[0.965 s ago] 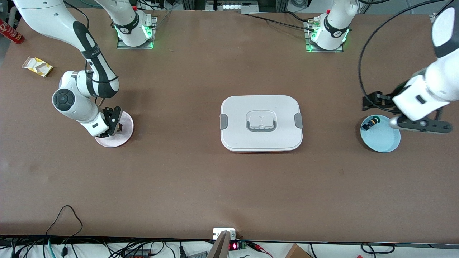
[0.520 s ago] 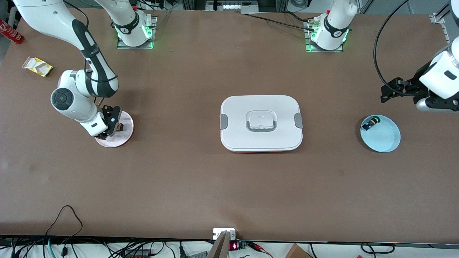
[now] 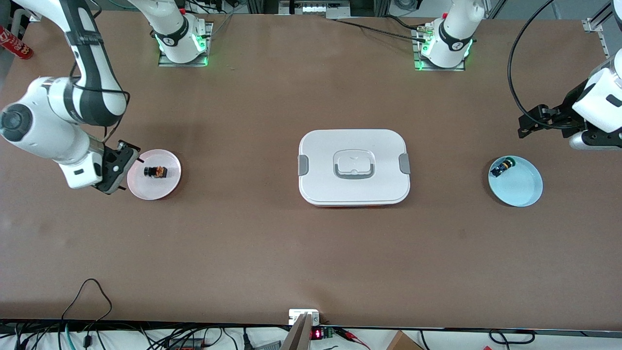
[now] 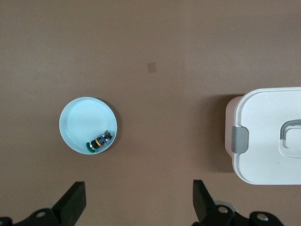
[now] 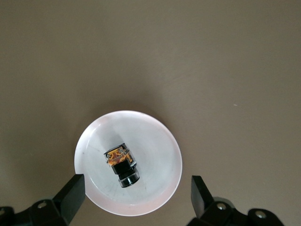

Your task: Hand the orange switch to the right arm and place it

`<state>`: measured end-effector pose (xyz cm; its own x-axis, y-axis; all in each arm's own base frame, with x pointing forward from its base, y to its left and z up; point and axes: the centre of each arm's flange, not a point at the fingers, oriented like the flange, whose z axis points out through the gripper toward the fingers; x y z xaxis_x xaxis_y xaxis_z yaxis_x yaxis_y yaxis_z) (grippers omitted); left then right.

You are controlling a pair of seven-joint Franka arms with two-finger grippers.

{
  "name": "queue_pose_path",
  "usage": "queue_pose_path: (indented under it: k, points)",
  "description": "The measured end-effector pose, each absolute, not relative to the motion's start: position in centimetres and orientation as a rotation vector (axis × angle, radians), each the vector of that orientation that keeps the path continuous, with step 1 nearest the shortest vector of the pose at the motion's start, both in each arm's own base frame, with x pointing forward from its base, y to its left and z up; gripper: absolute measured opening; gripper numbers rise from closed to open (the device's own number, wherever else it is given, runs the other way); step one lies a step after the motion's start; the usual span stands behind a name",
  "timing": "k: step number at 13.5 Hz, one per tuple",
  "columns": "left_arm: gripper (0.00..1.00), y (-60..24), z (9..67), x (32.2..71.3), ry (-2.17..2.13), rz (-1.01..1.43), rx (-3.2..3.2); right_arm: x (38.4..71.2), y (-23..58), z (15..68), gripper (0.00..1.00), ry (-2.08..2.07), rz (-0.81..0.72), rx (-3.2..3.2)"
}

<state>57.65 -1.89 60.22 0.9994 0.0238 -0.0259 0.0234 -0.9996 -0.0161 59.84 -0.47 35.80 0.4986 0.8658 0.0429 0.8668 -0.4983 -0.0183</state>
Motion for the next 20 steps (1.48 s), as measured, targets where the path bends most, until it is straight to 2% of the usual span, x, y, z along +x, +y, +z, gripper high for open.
queue_pose_path:
  k: [2,5,10,13,15,17,20]
  points:
    - [1.00,-1.6,60.2,57.7,-0.047,0.041,-3.125,59.7,0.5,37.8,1.00,-1.381,-0.068,-2.774]
    - [1.00,-1.6,60.2,57.6,-0.053,0.041,-3.125,58.8,2.0,38.8,1.00,-0.989,-0.017,-2.860]
    - [1.00,-1.6,60.3,57.6,-0.061,0.038,-3.125,56.6,4.5,39.7,1.00,-0.348,0.236,-2.889]
    - [1.00,-1.6,60.7,57.4,-0.062,0.027,-3.126,56.0,6.7,43.3,1.00,-0.278,0.325,-3.035]
    - [1.00,-1.6,61.4,57.1,-0.062,0.009,-3.127,56.5,6.7,47.8,1.00,-0.325,0.310,-3.155]
    - [1.00,-1.4,62.0,56.8,-0.067,-0.009,-3.128,57.5,5.1,53.2,1.00,-0.310,0.207,-3.235]
    - [1.00,-0.1,62.6,56.5,-0.101,-0.025,-3.127,57.9,1.9,57.6,1.00,-0.199,0.114,-3.231]
